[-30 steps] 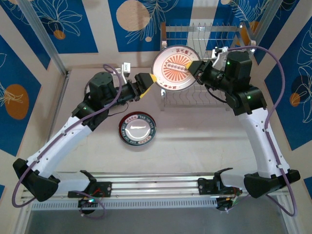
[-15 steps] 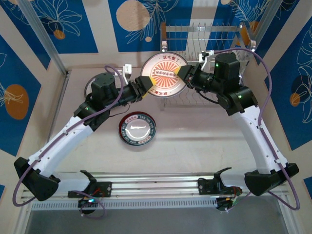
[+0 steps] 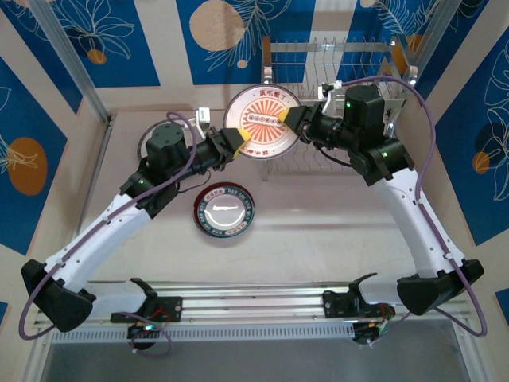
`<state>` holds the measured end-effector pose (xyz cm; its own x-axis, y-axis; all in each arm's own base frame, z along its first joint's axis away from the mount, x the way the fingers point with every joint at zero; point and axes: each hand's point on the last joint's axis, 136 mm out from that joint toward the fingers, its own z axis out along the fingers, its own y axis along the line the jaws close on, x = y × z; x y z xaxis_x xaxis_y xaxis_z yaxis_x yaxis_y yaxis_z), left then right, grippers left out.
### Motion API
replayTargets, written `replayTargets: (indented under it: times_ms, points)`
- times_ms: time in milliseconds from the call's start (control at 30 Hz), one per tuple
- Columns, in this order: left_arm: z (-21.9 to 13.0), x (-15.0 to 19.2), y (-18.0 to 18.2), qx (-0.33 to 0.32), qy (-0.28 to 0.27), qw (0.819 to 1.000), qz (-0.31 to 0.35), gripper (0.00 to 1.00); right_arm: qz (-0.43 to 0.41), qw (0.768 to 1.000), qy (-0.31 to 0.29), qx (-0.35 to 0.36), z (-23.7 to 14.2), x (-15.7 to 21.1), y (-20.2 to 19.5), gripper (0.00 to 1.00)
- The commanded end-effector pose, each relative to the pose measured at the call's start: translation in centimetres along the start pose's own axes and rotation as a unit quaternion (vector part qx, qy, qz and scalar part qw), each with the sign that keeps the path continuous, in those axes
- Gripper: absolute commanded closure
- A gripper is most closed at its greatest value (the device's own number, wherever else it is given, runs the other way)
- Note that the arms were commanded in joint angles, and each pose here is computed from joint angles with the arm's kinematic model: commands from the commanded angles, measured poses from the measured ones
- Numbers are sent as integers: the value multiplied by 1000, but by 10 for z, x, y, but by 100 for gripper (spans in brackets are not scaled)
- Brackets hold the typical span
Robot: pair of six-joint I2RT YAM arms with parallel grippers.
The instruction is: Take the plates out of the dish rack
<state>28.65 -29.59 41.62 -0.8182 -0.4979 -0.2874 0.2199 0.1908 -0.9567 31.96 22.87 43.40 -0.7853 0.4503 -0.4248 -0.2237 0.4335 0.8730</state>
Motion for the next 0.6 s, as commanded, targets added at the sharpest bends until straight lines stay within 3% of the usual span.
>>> replayTargets:
  times_ms: [0,233,567]
  points:
    - [-2,1,-3,15,-5,999,39,100,8,1000,24,2,-1,11,0,80]
    - [-6,-3,-6,21,-12,999,31,100,-20,999,22,21,-5,13,-6,54]
    - [-30,-11,7,12,-33,999,0,100,-146,989,-10,37,-26,18,-11,43]
